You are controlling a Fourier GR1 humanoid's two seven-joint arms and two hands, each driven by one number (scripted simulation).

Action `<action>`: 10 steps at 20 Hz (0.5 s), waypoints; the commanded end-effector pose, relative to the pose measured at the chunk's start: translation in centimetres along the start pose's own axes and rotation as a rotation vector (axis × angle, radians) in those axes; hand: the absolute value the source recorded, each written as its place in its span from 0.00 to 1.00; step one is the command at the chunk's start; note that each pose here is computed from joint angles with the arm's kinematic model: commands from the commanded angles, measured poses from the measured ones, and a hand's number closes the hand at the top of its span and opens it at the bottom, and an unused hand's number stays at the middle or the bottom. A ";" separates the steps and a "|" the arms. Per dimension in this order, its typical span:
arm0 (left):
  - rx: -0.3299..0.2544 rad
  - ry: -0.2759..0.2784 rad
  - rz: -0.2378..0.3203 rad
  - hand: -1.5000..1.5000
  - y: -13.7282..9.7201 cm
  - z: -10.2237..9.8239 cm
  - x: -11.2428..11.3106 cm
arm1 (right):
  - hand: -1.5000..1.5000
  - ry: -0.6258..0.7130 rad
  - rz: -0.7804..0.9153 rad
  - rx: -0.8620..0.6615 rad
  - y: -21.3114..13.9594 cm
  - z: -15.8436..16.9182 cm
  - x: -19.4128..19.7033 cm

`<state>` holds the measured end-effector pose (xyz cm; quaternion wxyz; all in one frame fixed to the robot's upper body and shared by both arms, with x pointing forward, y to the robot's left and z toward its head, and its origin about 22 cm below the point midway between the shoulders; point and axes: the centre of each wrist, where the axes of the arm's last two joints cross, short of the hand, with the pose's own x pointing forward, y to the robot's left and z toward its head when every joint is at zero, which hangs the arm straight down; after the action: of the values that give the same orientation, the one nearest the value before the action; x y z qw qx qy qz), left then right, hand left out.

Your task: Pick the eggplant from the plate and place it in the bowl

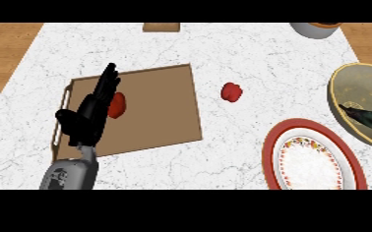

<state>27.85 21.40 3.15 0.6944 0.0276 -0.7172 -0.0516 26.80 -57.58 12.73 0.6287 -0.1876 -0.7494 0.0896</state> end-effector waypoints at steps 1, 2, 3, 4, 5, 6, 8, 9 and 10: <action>0.002 -0.015 0.001 0.50 -1.1 0.1 0.5 | 0.00 -0.079 -0.137 0.080 -2.3 2.5 -0.3; -0.002 0.002 -0.006 0.50 0.1 0.6 -0.8 | 0.00 -0.070 -0.131 0.102 -3.2 2.8 0.4; -0.001 0.017 0.002 0.50 -0.1 -0.2 -0.1 | 0.00 -0.060 -0.149 0.111 -2.7 2.1 0.5; -0.012 -0.003 0.010 0.50 -0.4 0.6 -0.4 | 0.00 -0.056 -0.155 0.105 -2.7 2.6 0.1; -0.001 -0.001 0.007 0.50 0.3 -0.3 1.1 | 0.00 -0.053 -0.173 0.108 -2.8 4.9 -1.6; -0.009 0.004 0.021 0.50 -0.7 0.3 0.4 | 0.00 -0.059 -0.162 0.124 -3.1 3.5 -0.3; -0.003 -0.008 0.015 0.50 -1.8 1.0 -1.2 | 0.00 -0.050 -0.158 0.169 -2.7 4.4 -1.2; -0.017 -0.006 0.012 0.50 -0.4 0.1 0.1 | 0.00 -0.074 -0.164 0.156 -3.2 4.3 -0.7; 0.014 -0.014 -0.005 0.50 0.4 0.0 1.3 | 0.00 -0.053 -0.157 0.169 -4.6 5.5 -0.1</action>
<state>27.61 21.08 3.26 0.6935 0.0244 -0.7184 -0.0495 23.13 -59.93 13.07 0.6563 -0.1742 -0.7290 0.0865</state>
